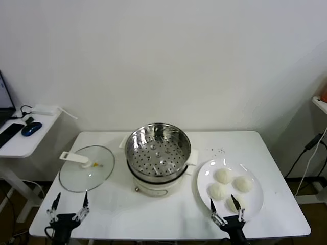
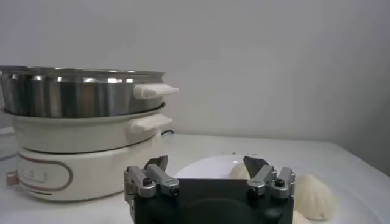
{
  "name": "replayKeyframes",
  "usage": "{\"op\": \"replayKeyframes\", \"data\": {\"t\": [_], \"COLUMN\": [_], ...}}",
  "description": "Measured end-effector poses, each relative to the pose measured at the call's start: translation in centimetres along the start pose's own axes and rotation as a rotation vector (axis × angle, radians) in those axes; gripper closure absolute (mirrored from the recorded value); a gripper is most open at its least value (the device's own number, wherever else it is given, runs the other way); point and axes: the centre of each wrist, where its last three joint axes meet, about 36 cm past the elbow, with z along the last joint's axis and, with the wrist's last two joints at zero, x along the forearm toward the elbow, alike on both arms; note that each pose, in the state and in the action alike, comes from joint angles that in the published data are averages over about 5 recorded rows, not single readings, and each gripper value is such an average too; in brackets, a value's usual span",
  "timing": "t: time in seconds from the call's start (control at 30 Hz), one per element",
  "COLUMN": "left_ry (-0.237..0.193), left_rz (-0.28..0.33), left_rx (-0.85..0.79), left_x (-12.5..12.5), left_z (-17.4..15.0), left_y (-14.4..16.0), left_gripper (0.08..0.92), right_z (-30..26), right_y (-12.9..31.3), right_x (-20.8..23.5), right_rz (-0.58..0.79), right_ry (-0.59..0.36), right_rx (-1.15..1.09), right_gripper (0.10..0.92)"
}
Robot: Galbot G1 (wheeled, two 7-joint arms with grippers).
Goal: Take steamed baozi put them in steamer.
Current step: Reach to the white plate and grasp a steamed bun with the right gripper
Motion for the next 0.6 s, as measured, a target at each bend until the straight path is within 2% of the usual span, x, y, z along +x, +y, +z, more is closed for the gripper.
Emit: {"op": "replayKeyframes", "data": {"t": [0.3,0.6], "left_ry": [-0.01,-0.021], "left_rz": [0.003,0.015], "left_rx": [0.006,0.016], "left_x": [-0.1,-0.1], "left_z": [-0.4,-0.9], "left_y": [-0.2,-0.3], "left_gripper": [0.177,0.177], "right_z": [-3.7,-9.0], "right_y": [-4.3,-12.0], "right_x": [-5.1,-12.9], "right_rz": [-0.089,-0.314], "right_ry": [-0.028,0.032], "right_rx": [0.124,0.34], "right_gripper": [0.2,0.2]}}
